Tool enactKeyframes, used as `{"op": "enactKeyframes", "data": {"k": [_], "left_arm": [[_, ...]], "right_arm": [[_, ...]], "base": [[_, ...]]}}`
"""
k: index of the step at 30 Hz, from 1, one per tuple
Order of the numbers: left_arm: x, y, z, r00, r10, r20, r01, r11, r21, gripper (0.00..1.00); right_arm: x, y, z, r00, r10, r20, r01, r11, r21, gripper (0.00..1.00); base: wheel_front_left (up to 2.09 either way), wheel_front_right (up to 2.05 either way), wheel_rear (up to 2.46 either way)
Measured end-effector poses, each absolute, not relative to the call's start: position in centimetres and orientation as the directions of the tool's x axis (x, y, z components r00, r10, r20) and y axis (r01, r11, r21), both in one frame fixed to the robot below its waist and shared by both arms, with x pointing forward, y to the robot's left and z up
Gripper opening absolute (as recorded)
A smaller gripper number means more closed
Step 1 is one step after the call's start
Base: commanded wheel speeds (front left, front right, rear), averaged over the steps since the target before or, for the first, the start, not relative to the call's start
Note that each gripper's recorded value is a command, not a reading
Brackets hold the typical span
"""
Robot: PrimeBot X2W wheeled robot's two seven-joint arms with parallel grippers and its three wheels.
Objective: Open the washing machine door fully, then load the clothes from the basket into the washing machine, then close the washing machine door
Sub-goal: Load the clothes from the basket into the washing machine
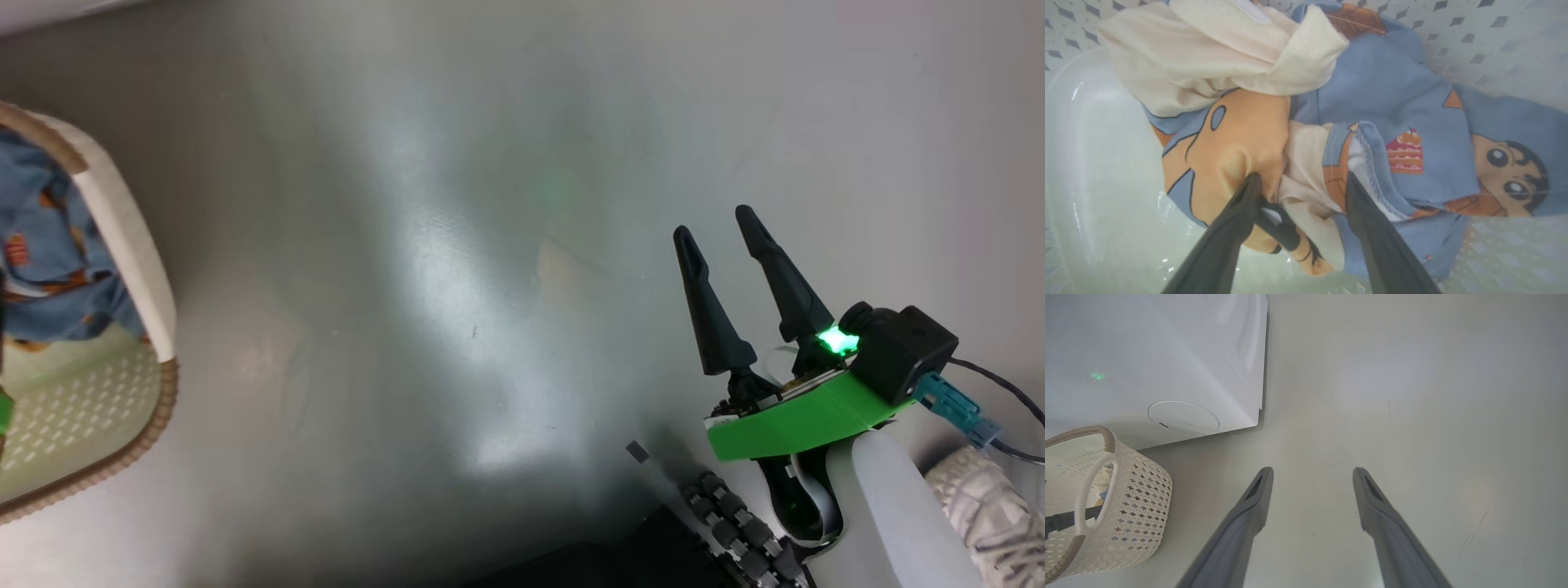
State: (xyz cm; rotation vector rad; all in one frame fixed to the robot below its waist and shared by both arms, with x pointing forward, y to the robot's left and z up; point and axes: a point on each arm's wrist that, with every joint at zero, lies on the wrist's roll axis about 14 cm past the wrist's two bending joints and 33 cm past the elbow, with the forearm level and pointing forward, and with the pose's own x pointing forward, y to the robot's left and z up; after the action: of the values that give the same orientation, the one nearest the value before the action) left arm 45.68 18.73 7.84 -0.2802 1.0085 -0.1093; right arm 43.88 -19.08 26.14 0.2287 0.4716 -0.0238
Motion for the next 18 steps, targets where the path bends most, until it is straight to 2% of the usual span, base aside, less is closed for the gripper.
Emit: {"op": "enactKeyframes", "data": {"k": [17, 18], "left_arm": [[46.7, 15.9, 6.0, 0.467, -0.282, -0.838, 0.022, 0.951, -0.307, 1.00], [46.6, 16.1, 6.0, 0.460, -0.279, -0.843, 0.025, 0.953, -0.302, 0.96]], "right_arm": [[42.7, -20.3, 25.8, 0.877, -0.009, -0.481, 0.120, 0.973, 0.199, 1.00], [42.5, -20.3, 25.8, 0.875, -0.010, -0.484, 0.121, 0.972, 0.199, 1.00]], "base": [[0.00, 0.00, 0.00], [0.00, 0.00, 0.00]]}}
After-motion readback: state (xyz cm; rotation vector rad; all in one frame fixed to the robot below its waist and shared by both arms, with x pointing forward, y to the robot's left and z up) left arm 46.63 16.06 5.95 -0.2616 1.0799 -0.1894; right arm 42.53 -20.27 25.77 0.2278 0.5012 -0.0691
